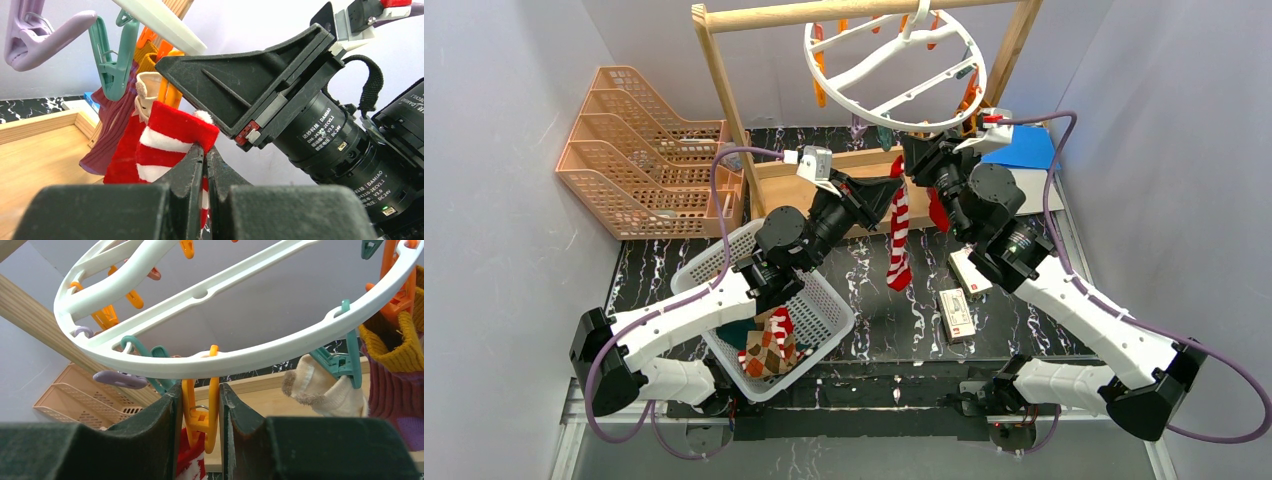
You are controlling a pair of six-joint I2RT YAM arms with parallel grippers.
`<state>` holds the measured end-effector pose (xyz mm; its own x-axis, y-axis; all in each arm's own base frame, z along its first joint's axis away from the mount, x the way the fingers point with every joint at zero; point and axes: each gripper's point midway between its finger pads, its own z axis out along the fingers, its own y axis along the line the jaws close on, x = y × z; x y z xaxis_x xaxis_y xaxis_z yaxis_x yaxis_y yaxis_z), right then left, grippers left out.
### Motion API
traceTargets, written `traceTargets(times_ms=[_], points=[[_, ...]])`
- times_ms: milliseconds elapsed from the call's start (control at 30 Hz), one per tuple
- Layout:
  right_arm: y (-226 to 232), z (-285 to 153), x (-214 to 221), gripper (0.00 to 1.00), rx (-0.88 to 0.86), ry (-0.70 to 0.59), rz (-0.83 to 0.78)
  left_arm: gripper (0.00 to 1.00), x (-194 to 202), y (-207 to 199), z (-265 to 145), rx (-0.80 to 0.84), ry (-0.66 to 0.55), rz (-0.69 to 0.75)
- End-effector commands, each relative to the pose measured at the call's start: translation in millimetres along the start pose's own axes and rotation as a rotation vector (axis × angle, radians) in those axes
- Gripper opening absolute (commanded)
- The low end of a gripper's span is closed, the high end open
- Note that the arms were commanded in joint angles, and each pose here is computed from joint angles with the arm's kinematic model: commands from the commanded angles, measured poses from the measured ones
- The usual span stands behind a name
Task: Clip the socks to the hanger
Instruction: Clamp the sock onto the hanger, then reset both arms
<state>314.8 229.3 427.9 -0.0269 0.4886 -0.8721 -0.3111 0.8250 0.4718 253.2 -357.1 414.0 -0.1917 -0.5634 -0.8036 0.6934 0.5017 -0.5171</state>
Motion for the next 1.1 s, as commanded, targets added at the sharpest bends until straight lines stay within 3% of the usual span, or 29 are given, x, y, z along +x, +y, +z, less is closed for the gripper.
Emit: traceTargets(times_ms=[0,367,533,700,767,833,967,1067], points=[[8,4,-12,0.01,-0.020,-0.033,0.047,0.00,-29,-16,1,0.045,-0.075,-0.034],[14,0,-9,0.01,-0.046,-0.004,0.085,0.00,-30,-17,6,0.047,-0.088,-0.028],[17,-7,-15,0.52,-0.065,0.011,0.097,0.00,-31,-12,3,0.028,-0.094,-0.013],[20,-15,-24,0.79,-0.077,0.017,0.102,0.02,-32,-11,2,0.023,-0.095,0.004],[21,-19,-27,0.88,-0.081,0.030,0.099,0.16,-33,-10,1,0.019,-0.094,0.009],[21,-25,-30,0.97,-0.089,0.050,0.093,0.36,-32,-10,0,0.022,-0.089,0.019],[20,-40,-36,0.99,-0.101,0.079,0.085,0.78,-27,-3,-8,-0.005,-0.057,0.053],[16,-57,-45,0.99,-0.112,0.083,0.081,0.91,-23,14,-24,-0.068,-0.035,0.078]])
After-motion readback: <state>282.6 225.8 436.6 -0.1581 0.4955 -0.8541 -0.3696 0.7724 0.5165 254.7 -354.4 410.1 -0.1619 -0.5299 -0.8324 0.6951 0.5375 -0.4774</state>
